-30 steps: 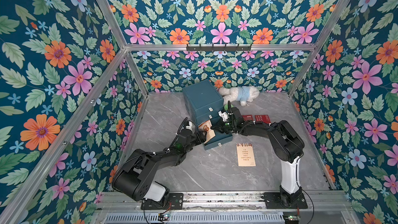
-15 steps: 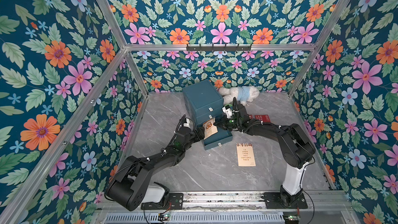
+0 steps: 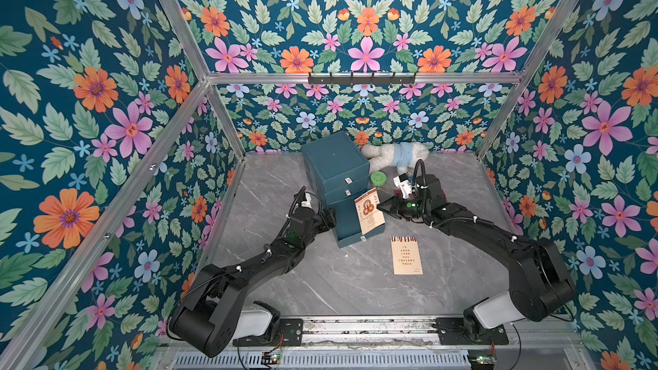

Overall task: Take the postcards out of the drawer
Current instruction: Place the postcard at the center of the board.

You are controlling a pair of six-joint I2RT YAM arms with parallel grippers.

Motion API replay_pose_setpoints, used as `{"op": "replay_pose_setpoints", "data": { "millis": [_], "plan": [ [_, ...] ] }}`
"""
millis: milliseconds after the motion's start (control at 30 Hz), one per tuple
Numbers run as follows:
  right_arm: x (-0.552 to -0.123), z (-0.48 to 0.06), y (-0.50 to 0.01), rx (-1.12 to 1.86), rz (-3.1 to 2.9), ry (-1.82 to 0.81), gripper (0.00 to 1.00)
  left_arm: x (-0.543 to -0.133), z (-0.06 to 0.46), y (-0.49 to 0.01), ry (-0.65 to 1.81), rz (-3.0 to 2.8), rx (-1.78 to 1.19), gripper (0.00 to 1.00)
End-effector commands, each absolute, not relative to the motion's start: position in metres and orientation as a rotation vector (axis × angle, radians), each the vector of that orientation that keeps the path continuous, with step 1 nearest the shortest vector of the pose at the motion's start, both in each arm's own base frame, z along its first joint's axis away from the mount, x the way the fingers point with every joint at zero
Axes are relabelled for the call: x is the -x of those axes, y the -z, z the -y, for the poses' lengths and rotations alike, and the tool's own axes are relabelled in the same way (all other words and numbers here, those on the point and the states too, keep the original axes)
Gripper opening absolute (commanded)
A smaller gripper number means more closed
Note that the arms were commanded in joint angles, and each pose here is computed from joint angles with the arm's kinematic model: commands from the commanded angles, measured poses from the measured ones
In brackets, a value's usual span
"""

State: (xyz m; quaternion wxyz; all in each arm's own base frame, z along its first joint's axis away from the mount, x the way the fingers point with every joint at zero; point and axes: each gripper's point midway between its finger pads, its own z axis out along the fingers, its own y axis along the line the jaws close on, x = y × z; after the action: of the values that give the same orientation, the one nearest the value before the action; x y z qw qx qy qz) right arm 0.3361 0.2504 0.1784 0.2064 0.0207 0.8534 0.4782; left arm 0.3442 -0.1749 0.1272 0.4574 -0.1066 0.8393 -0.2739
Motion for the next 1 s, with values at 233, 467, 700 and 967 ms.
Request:
{"op": "replay_pose_setpoints", "data": {
  "millis": [233, 467, 700, 967],
  "plan": [
    [-0.290, -0.161, -0.148, -0.197, -2.517, -1.131, 0.00, -0.352, 0.176, -0.134, 0.658, -2.061, 0.253, 0.89],
    [-0.277, -0.117, -0.132, -0.286, -2.590, -1.009, 0.00, -0.354, 0.183, -0.130, 0.689, -2.075, 0.245, 0.89],
    [-0.276, -0.080, -0.112, -0.423, -2.619, -0.909, 0.00, -0.352, 0.181, -0.129, 0.673, -2.075, 0.243, 0.89],
    [-0.274, -0.049, -0.081, -0.546, -2.724, -0.683, 0.00, -0.352, 0.181, -0.128, 0.667, -2.075, 0.229, 0.89]
  ]
}}
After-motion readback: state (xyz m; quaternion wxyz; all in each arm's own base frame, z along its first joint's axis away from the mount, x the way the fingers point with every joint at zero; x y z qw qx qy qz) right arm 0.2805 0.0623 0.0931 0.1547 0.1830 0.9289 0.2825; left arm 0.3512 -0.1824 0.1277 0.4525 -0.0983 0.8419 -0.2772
